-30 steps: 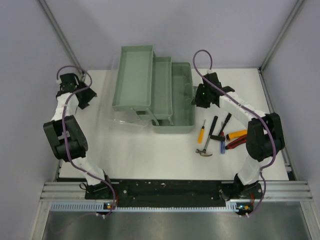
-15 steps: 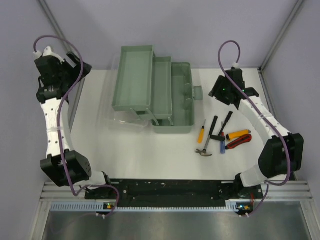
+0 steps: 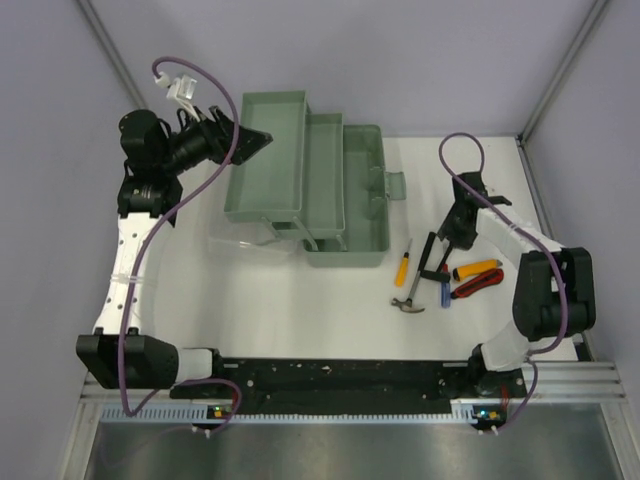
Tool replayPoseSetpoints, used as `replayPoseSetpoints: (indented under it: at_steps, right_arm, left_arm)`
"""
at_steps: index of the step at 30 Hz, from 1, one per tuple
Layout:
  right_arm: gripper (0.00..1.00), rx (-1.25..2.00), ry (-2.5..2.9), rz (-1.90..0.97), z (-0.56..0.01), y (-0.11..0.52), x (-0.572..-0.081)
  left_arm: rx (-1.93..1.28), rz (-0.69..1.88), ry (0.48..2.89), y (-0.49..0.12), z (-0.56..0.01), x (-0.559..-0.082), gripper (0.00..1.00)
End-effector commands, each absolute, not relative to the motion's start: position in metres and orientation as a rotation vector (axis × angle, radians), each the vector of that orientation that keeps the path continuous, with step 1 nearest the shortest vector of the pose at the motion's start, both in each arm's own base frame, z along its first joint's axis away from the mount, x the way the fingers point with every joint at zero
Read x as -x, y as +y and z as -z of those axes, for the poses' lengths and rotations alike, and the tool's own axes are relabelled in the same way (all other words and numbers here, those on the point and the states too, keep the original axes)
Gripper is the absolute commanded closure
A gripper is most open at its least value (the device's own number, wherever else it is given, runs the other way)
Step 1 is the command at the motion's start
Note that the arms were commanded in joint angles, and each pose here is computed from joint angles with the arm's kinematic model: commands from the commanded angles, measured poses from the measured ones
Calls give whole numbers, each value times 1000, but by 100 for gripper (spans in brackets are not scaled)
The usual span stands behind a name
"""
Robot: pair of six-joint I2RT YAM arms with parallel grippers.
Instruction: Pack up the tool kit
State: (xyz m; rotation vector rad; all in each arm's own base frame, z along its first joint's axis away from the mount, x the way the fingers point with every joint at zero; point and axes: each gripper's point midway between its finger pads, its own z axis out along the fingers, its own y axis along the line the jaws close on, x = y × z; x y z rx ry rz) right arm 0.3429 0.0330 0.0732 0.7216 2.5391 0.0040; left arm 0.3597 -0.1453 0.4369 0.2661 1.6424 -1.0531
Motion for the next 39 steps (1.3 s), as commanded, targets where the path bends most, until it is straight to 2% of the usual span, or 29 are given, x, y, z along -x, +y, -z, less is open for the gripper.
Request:
replayPoseSetpoints:
  at_steps: [1,9,13,15,17,20,29,36,39]
  right_arm:
    - [60,-761,2540,79,-58,17,-347]
    - [64,-804,2580,67,-22,11,-348]
    - [75,-830,2571,57,-18,10,-354]
    - [89,-832,2557,50,-23,10,-356]
    - [97,-827,2529,33,-33,11,-359]
    - [100,-811,2481,19,-53,10,-363]
    - [100,-757,2350,-97,-123,17,-374]
    - [100,-651,2135,-343,-234,43,-388]
    - [100,-542,2043,-435,-290,66,-397]
  left_arm:
    - [-304,1122,1576,-151,-448,-352,2]
    - [-305,1109,1587,-150,-446,-350,2]
    - [-299,1052,1596,-143,-447,-353,2]
    - [-290,1008,1606,-137,-448,-354,2]
    - [-266,955,1620,-130,-448,-357,2]
    - [-221,883,1639,-118,-444,-360,2]
    - [-53,766,1668,-94,-434,-372,3]
    - [302,642,1701,-50,-419,-384,2]
    - [290,726,1709,-55,-425,-376,1]
